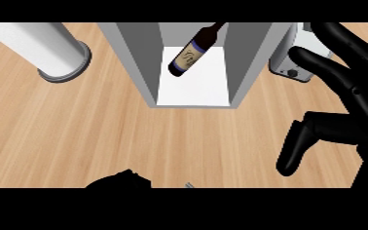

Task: Pick up the wine, place it into the cabinet and close the cabinet

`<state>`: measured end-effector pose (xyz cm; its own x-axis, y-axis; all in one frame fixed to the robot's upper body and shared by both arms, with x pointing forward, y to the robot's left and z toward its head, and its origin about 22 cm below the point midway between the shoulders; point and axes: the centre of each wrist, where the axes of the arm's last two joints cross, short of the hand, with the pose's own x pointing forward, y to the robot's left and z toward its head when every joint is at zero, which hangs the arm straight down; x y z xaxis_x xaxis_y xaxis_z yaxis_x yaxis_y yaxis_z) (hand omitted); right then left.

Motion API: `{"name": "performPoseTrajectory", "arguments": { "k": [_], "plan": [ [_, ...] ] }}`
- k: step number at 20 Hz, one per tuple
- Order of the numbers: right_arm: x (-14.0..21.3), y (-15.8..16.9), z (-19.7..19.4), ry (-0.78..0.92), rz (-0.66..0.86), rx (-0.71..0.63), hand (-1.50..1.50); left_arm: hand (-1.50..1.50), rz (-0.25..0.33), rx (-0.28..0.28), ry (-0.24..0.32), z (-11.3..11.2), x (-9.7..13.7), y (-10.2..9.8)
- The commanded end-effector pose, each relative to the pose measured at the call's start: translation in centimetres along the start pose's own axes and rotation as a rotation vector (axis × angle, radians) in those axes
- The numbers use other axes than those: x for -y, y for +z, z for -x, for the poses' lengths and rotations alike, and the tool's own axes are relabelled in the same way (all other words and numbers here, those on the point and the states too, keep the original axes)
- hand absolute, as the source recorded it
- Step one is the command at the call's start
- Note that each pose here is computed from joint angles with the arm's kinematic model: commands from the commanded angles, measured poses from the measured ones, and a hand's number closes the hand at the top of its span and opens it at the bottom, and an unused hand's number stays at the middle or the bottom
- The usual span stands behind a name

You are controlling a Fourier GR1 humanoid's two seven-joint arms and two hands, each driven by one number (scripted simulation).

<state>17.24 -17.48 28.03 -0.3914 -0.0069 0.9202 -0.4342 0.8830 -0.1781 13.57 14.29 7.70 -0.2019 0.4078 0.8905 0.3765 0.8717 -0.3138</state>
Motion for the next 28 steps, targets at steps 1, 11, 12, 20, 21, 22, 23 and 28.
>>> {"name": "performPoseTrajectory", "arguments": {
  "k": [1, 11, 12, 20, 21, 22, 23, 28],
  "plan": [
    [-2.5, 1.1, -0.4, -0.123, -0.255, -0.02, 1.5, 1.5, 0.037, 0.017, 0.019, -2.2, -1.3, 1.1],
    [-8.8, -1.2, -0.9, -0.093, -0.383, -0.052, 1.5, 1.5, -0.026, 0.069, -0.034, -6.3, -9.4, 3.3],
    [-10.2, -3.2, -0.1, -0.07, -0.37, -0.042, 1.5, 1.5, -0.023, 0.098, -0.029, -7.3, -9.3, 2.8],
    [-14.2, -9.3, 1.1, 0.042, -0.259, -0.026, 1.5, 1.5, 0.042, 0.077, -0.019, -10.4, -14.8, 3.4],
    [-14.4, -10.4, 1.4, 0.033, -0.257, -0.016, 1.5, 1.5, 0.043, 0.061, -0.012, -9.8, -15.4, 3.5],
    [-14.5, -11.5, 1.9, 0.04, -0.219, -0.025, 1.5, 1.5, 0.051, 0.061, 0.002, -10.9, -14.5, 3.4],
    [-15.5, -12.4, 2.7, 0.066, -0.192, -0.021, 1.5, 1.5, 0.042, 0.063, -0.011, -10.7, -15.4, 3.3],
    [-14.0, -17.5, 3.7, 0.071, -0.106, -0.061, 1.5, 1.5, 0.066, 0.053, -0.006, -11.1, -16.9, 4.5]
  ]
}}
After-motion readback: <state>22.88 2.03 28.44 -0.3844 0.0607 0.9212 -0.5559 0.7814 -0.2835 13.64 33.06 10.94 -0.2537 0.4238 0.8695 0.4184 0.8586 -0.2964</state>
